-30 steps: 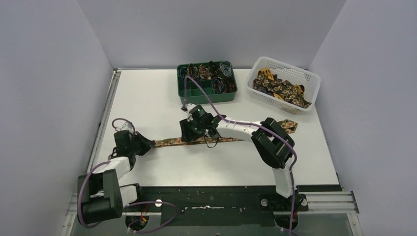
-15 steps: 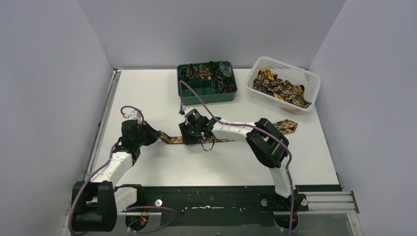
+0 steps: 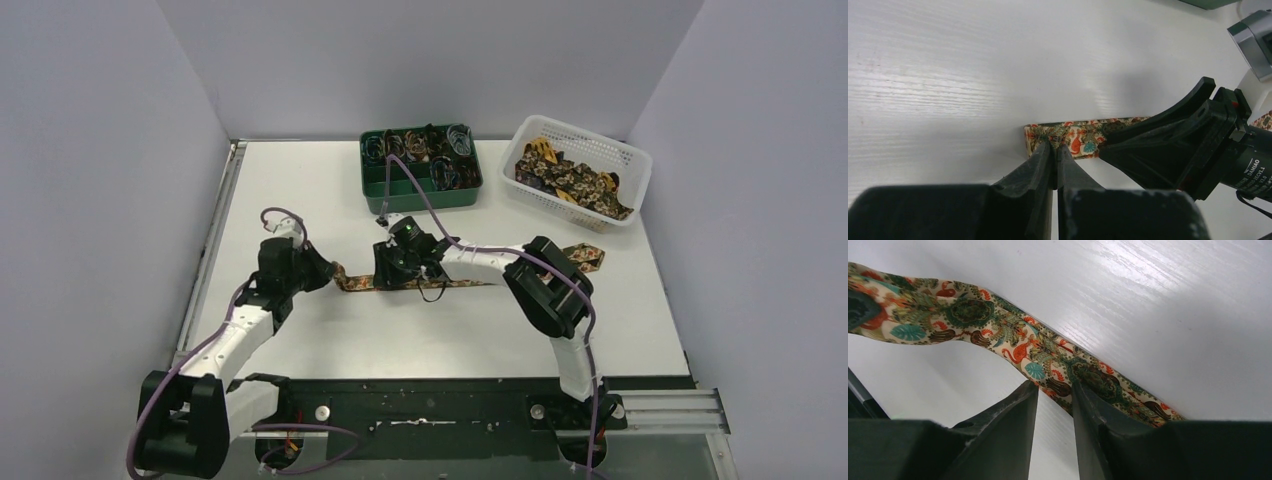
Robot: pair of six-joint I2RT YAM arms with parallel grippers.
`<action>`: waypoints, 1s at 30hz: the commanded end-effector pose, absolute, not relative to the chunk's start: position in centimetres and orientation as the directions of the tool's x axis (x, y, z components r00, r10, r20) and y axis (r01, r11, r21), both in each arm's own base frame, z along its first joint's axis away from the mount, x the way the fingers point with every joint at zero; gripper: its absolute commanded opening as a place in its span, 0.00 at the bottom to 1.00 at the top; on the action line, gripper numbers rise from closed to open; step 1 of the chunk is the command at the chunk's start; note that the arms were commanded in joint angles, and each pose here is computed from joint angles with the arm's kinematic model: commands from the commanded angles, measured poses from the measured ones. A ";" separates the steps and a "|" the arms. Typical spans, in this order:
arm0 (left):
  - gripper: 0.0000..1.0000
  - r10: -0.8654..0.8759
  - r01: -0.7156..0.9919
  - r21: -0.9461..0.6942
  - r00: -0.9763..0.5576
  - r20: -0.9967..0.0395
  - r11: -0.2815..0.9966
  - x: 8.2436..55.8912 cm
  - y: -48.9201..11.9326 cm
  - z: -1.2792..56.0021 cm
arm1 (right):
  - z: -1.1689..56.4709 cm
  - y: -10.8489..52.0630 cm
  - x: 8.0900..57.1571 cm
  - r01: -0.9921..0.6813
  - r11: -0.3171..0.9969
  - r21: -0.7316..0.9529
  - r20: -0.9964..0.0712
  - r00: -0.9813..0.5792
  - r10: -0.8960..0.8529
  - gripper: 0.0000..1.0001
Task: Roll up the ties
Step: Flatten out the tie at the center of the board.
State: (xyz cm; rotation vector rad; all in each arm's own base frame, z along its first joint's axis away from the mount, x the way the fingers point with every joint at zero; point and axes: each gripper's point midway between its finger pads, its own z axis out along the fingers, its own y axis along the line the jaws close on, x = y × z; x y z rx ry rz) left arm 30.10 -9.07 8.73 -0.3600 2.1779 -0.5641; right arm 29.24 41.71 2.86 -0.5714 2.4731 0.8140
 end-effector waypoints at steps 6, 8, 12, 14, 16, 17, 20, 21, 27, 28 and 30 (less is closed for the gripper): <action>0.00 -0.359 0.016 -0.462 -0.606 -0.710 0.887 32.0 -11.9 10.2 | 4.9 42.2 29.3 -0.496 0.688 0.530 -0.550 -0.818 -0.167 0.34; 0.00 -0.374 0.019 -0.479 -0.596 -0.710 0.878 32.3 -12.3 10.4 | 4.8 42.1 29.4 -0.486 0.690 0.536 -0.541 -0.825 -0.161 0.34; 0.00 -0.374 0.039 -0.495 -0.605 -0.703 0.868 32.6 -13.6 10.2 | 5.5 42.2 29.6 -0.482 0.675 0.559 -0.552 -0.824 -0.131 0.34; 0.00 -0.364 0.044 -0.497 -0.625 -0.691 0.867 32.6 -14.3 9.6 | 5.9 42.0 29.8 -0.478 0.674 0.563 -0.556 -0.823 -0.120 0.33; 0.00 -0.347 0.058 -0.493 -0.639 -0.687 0.868 32.4 -15.1 9.0 | 6.6 42.0 30.0 -0.486 0.660 0.572 -0.570 -0.815 -0.105 0.34; 0.00 -0.342 0.059 -0.490 -0.642 -0.686 0.870 32.3 -15.3 8.7 | 7.1 42.0 30.0 -0.493 0.647 0.582 -0.578 -0.810 -0.097 0.34; 0.00 -0.341 0.063 -0.490 -0.642 -0.687 0.869 32.3 -15.7 8.6 | 8.6 41.9 29.8 -0.512 0.609 0.606 -0.594 -0.800 -0.082 0.35; 0.00 -0.339 0.067 -0.491 -0.640 -0.689 0.869 32.4 -15.8 8.6 | 9.0 41.6 29.8 -0.510 0.618 0.599 -0.598 -0.798 -0.079 0.35; 0.00 -0.297 0.096 -0.470 -0.659 -0.691 0.878 32.4 -16.6 8.4 | 10.4 38.0 30.6 -0.467 0.684 0.560 -0.621 -0.784 -0.027 0.37; 0.00 -0.291 0.099 -0.465 -0.661 -0.691 0.880 32.4 -16.7 8.3 | 10.3 37.2 30.8 -0.449 0.698 0.558 -0.617 -0.787 -0.013 0.38; 0.00 -0.291 0.092 -0.465 -0.669 -0.684 0.880 32.5 -16.9 8.0 | 10.3 35.7 31.0 -0.429 0.714 0.553 -0.618 -0.786 0.006 0.38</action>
